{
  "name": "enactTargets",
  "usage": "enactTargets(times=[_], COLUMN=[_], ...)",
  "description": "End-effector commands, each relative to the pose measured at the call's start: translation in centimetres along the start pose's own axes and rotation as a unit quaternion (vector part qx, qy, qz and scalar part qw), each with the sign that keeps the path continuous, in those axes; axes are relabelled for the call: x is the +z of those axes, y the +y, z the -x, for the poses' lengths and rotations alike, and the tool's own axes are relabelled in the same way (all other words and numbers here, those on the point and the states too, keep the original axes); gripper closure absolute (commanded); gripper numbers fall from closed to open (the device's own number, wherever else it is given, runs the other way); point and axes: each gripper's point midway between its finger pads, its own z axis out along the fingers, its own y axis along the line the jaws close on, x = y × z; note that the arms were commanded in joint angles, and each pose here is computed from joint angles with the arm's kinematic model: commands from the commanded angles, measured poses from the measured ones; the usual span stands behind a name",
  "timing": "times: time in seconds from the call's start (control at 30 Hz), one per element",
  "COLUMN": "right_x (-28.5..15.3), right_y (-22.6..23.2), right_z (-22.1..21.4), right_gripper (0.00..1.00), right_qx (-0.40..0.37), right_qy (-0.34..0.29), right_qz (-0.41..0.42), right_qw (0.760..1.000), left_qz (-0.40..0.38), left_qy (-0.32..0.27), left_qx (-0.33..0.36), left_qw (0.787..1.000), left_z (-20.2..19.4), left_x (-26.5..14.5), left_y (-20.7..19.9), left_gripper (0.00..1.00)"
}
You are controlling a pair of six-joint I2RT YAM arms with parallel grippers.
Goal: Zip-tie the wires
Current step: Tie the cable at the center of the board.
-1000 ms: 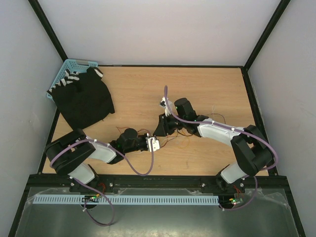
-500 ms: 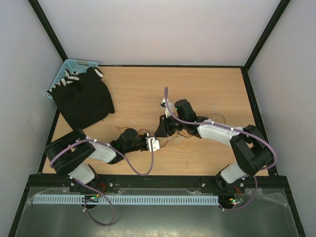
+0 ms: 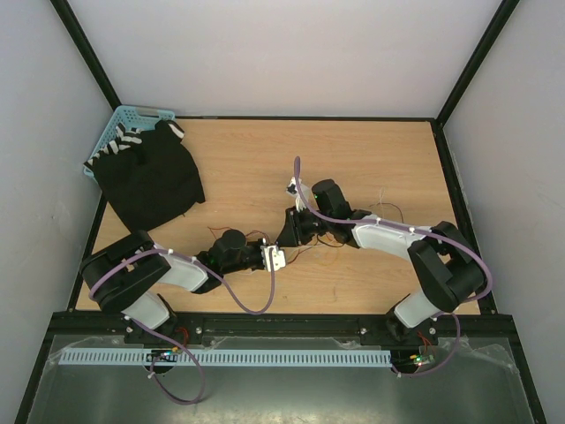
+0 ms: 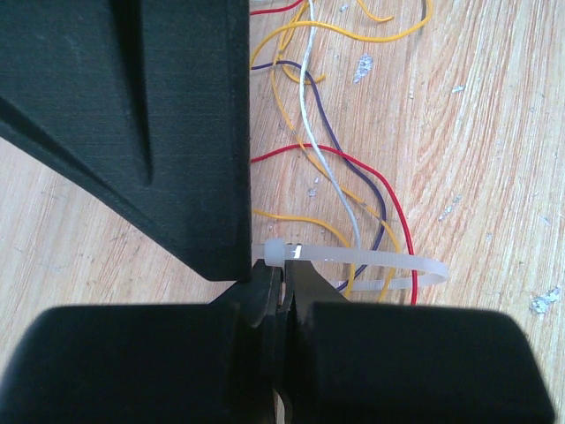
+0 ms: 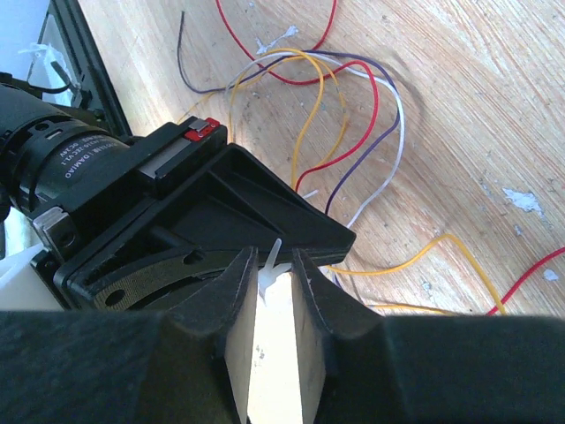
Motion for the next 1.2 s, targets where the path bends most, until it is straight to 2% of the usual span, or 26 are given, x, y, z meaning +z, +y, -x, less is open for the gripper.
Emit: enactTargets(times=[0.0, 0.4, 0.67, 1.17], right_x=[0.3, 0.5, 0.4, -0.1], right_y=[0.4, 0.6, 1.1, 1.1], right_z=[0.0, -0.1, 0.3, 2.7], right_gripper=[0.69, 0.76, 1.0, 1.0], right_qx=[0.002, 0.01, 0.016, 0.008], right_qy=[-0.001, -0.001, -0.008, -0.051], right_qz=[0.018, 0.028, 0.036, 0.007], right_qw=[1.0, 1.0, 0.999, 0.999], left_qz=[0.019, 0.022, 0.025, 0.033], left_qy=[-0.019, -0.019, -0.022, -0.038], left_qx=[0.0, 0.0, -0.001, 0.01], left_qw=[1.0, 1.0, 0.999, 0.999], left_z=[1.2, 1.2, 1.4, 2.4], left_x=[0.0, 0.0, -0.2, -0.7], left_y=[1.2, 1.3, 1.4, 0.9], left_gripper=[1.0, 1.0, 1.0, 1.0])
